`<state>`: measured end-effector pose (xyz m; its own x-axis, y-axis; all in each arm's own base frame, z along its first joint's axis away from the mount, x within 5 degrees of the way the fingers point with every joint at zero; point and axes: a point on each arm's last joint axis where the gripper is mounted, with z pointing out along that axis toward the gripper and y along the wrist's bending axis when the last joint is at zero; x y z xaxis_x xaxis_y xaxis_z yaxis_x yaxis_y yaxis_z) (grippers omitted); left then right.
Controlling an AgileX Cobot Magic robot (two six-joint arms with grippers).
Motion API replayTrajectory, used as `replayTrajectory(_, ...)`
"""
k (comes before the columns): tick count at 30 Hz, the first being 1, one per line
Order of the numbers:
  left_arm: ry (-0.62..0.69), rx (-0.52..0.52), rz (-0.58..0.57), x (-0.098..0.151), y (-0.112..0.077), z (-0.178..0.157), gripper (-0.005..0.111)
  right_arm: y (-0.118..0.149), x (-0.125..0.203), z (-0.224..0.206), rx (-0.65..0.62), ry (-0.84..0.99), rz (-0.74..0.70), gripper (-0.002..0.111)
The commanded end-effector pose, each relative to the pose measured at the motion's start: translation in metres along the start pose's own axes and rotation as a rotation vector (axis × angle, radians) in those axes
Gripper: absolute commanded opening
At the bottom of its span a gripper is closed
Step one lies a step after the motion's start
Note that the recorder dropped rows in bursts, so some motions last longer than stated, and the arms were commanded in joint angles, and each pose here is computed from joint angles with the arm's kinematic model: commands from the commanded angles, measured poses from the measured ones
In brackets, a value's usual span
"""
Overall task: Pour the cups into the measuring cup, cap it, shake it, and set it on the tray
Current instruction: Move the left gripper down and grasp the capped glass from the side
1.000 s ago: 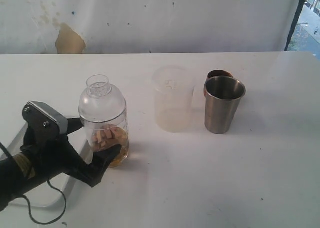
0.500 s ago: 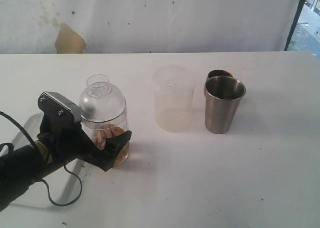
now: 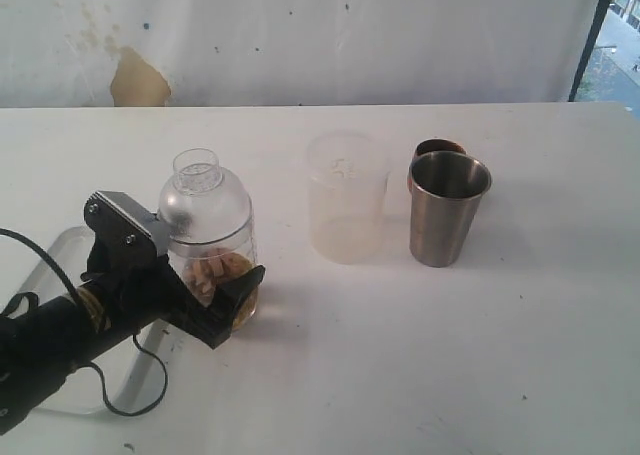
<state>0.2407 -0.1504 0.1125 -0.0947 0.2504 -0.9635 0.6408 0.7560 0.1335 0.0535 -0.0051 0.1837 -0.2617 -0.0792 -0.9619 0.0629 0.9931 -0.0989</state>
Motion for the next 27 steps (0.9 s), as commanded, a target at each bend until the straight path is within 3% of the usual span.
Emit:
replayTrajectory(1, -0.048, -0.034, -0.042, -0.005, 0.003, 0.003, 0.105, 0.0, 0.001, 0.0, 0.008, -0.004, 0.004, 0.0)
replayTrajectory(7, -0.052, -0.021, -0.098, -0.002, 0.004, 0.019, 0.105, 0.0, 0.001, 0.0, 0.008, -0.004, 0.004, 0.0)
replayTrajectory(27, -0.068, -0.018, -0.029, -0.004, 0.005, 0.032, 0.105, 0.0, 0.001, 0.0, 0.008, -0.004, 0.004, 0.0)
